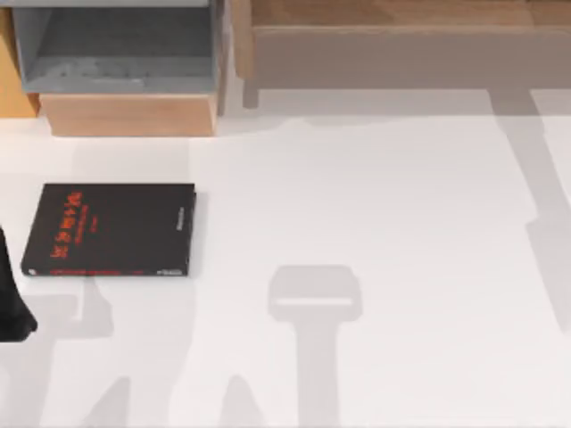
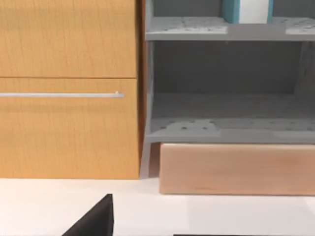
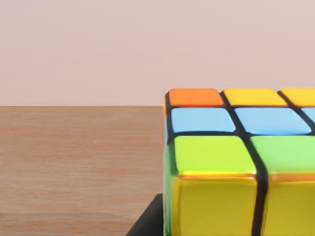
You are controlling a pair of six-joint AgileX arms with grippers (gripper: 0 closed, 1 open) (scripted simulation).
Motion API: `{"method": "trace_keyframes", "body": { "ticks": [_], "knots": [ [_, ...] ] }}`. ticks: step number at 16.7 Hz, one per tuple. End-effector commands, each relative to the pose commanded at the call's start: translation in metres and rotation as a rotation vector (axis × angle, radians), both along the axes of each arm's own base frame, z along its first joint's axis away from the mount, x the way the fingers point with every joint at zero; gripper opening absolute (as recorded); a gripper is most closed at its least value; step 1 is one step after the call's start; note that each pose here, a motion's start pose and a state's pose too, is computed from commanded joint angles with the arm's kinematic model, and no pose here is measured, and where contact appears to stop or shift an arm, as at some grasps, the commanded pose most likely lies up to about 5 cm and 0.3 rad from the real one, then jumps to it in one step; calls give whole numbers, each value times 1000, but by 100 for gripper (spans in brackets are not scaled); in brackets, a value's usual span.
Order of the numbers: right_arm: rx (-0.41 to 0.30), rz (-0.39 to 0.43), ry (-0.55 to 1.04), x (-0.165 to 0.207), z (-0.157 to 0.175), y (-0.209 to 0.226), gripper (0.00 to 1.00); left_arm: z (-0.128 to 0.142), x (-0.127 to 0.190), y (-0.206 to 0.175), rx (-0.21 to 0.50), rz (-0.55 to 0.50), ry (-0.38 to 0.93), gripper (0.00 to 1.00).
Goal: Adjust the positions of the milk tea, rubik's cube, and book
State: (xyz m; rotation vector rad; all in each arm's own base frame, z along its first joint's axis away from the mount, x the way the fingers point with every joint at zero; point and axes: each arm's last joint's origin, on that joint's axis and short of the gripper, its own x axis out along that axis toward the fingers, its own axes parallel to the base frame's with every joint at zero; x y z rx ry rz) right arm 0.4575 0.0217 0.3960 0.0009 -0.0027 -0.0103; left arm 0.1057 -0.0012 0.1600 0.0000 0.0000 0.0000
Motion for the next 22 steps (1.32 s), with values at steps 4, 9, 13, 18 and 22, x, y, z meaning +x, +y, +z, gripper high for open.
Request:
{"method": "trace_keyframes", "body": {
  "ticks": [4, 9, 13, 18, 22],
  "knots": [
    [0, 0, 0, 0, 0, 0, 15, 0, 0, 0, 0, 0, 0, 100],
    [0, 0, 0, 0, 0, 0, 53, 0, 0, 0, 0, 0, 0, 100],
    [0, 0, 0, 0, 0, 0, 83, 0, 0, 0, 0, 0, 0, 100],
    [0, 0, 0, 0, 0, 0, 100, 0, 0, 0, 0, 0, 0, 100],
    [0, 0, 0, 0, 0, 0, 100, 0, 0, 0, 0, 0, 0, 100]
  ]
}}
